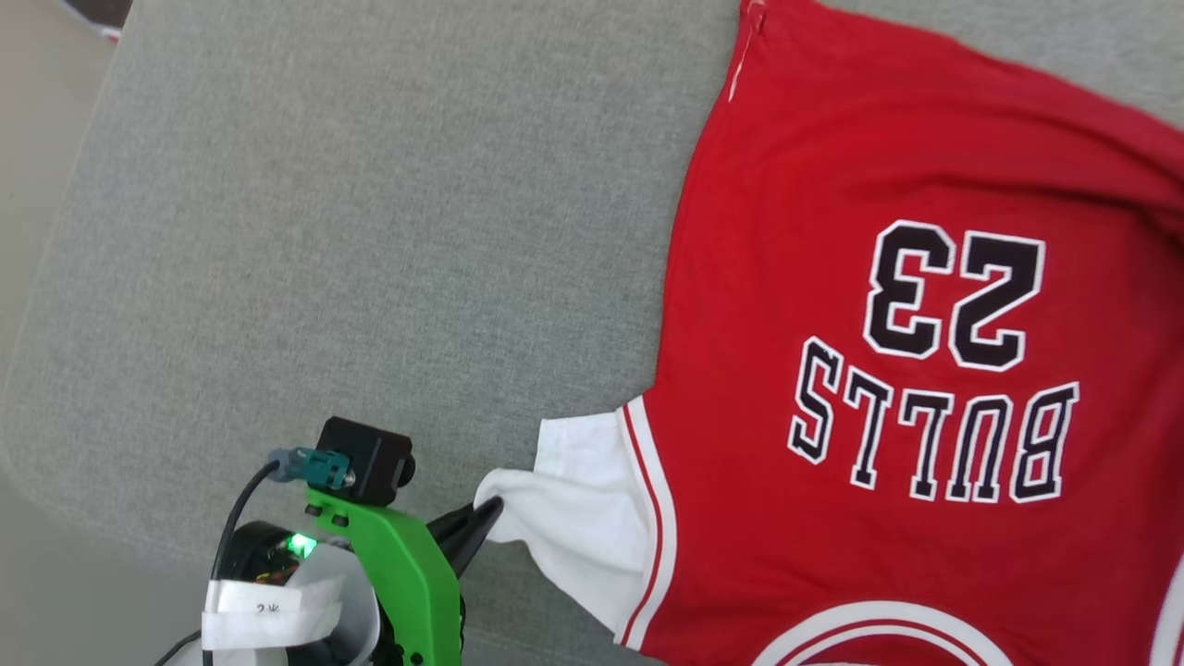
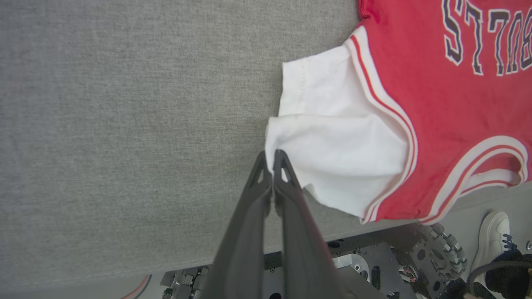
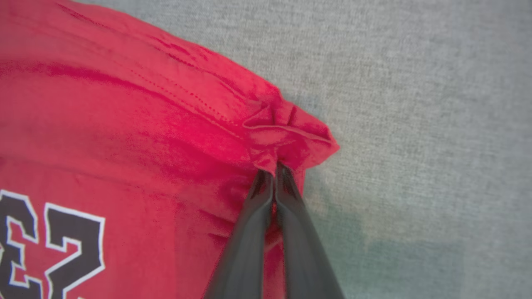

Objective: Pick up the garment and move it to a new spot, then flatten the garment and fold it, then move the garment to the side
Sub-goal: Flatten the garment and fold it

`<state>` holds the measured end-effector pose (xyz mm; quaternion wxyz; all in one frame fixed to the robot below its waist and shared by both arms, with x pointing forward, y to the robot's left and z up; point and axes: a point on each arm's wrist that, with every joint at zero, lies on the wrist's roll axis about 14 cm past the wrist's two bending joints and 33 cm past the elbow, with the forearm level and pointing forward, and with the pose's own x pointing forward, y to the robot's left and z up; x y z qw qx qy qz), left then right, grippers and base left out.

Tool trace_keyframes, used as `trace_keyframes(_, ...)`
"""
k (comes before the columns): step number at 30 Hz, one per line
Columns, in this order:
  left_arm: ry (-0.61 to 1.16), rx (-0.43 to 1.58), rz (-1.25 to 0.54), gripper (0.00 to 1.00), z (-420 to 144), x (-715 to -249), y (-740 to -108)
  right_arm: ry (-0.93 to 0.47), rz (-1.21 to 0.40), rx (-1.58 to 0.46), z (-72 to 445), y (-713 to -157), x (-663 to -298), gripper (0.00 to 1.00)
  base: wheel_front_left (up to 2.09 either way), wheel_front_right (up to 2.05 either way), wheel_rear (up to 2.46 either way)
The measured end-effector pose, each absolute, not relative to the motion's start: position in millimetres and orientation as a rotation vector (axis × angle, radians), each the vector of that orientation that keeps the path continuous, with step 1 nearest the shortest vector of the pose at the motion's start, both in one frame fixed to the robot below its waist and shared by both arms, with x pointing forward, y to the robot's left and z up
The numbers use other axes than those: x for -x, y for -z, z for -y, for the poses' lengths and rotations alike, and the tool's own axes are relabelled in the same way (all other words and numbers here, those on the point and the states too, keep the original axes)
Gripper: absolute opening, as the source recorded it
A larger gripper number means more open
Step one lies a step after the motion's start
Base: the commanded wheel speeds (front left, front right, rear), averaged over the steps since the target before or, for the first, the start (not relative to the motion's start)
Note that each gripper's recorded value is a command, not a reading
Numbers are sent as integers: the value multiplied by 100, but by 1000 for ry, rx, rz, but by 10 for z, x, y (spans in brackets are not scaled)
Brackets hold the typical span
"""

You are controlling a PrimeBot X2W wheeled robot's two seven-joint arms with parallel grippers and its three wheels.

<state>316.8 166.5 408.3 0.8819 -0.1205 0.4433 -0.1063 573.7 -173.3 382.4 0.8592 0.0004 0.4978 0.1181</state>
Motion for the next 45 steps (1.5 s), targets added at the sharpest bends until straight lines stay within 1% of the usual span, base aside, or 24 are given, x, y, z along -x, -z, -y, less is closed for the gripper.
trace_keyframes(10, 267, 281, -876, 0, -1543, -2999, -4268, -171, -1071, -61, 2199, -3910, -4892, 0, 0, 0, 0)
trace_keyframes(15, 310, 299, -805, 0, -1415, -3006, -4440, -117, -1055, -102, 2455, -4008, -4481, 0, 0, 0, 0)
trace_keyframes(19, 343, 297, -772, 0, -1319, -2979, -4517, -110, -986, -82, 2551, -4184, -4248, 0, 0, 0, 0)
trace_keyframes(22, 363, 307, -746, 0, -1239, -2965, -4569, -107, -954, -116, 2580, -4254, -4032, 0, 0, 0, 0)
trace_keyframes(31, 372, 370, -697, 0, -1106, -2903, -4643, -64, -937, -230, 2595, -4191, -3363, 0, 0, 0, 0)
trace_keyframes(35, 365, 375, -684, 0, -1104, -2930, -4655, -43, -955, -271, 2592, -4106, -3192, 0, 0, 0, 0)
trace_keyframes(40, 358, 381, -690, 0, -1112, -2945, -4625, -43, -967, -280, 2568, -4064, -3176, 0, 0, 0, 0)
trace_keyframes(41, 355, 382, -690, 0, -1119, -2948, -4624, -48, -968, -272, 2560, -4067, -3182, 74, 0, 0, 0)
trace_keyframes(42, 352, 382, -690, 0, -1126, -2952, -4622, -53, -966, -265, 2552, -4077, -3193, 100, 0, 0, 0)
trace_keyframes(45, 347, 384, -692, 0, -1138, -2960, -4612, -79, -961, -233, 2519, -4130, -3248, 100, 0, 0, 0)
